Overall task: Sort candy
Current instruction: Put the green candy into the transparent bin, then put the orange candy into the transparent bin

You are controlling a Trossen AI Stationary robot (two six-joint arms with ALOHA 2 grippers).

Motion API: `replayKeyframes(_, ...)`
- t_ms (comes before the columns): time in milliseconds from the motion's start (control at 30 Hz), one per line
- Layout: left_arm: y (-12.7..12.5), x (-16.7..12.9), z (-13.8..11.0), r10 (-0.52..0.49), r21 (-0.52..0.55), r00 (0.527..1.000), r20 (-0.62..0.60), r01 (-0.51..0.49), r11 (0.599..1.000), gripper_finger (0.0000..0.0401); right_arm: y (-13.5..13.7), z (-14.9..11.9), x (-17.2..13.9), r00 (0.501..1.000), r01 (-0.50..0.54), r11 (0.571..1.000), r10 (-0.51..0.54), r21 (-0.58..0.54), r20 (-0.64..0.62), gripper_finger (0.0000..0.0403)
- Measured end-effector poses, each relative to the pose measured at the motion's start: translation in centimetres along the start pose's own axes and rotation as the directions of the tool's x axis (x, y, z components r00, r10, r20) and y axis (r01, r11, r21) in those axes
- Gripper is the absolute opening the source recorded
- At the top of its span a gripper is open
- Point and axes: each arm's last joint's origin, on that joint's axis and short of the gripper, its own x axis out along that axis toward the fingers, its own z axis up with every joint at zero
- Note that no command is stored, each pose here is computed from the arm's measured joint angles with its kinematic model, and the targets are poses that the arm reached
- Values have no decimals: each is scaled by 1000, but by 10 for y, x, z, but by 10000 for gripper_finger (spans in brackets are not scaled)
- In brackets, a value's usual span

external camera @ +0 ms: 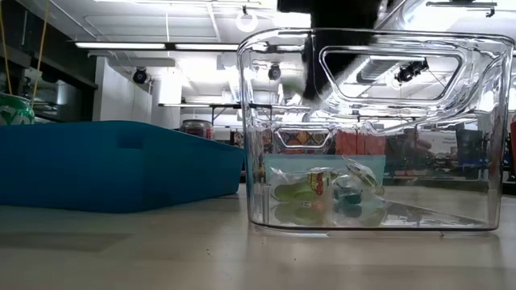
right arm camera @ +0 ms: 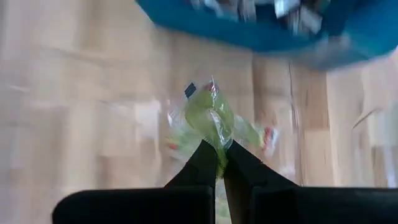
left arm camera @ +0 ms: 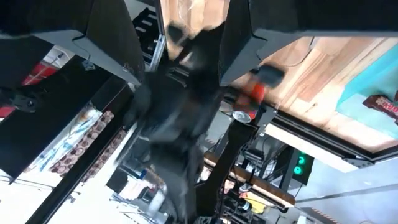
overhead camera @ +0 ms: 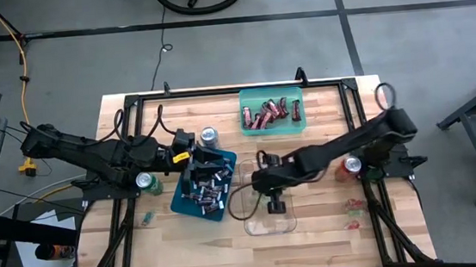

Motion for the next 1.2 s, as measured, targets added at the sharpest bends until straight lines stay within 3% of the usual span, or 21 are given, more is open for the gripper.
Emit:
replayKeyframes(267,0,0,0,2,2,1000,1,-2,1000,193,-7,-8,49,993,36,999,-37,-13,-112,42)
replayKeyframes(533,0,0,0,2,29,1000,0,-2,1000,193,-7,-7,50,989,44,999,-45,-13,-138,158)
replayKeyframes(700,0,0,0,3,53,1000,-1,-3,999,193,-5,4,22,981,4,1000,-10,-31,-196,208)
replayKeyframes(867,0,0,0,3,64,1000,0,-3,998,193,4,0,-24,983,-8,1000,5,-12,-182,220)
replayKeyframes(1033,0,0,0,3,63,1000,0,-3,998,193,21,-31,-65,988,-17,999,25,49,-152,220)
replayKeyframes(1200,1,0,0,5,63,1000,2,-6,998,193,40,-78,-89,981,-48,971,90,235,-174,220)
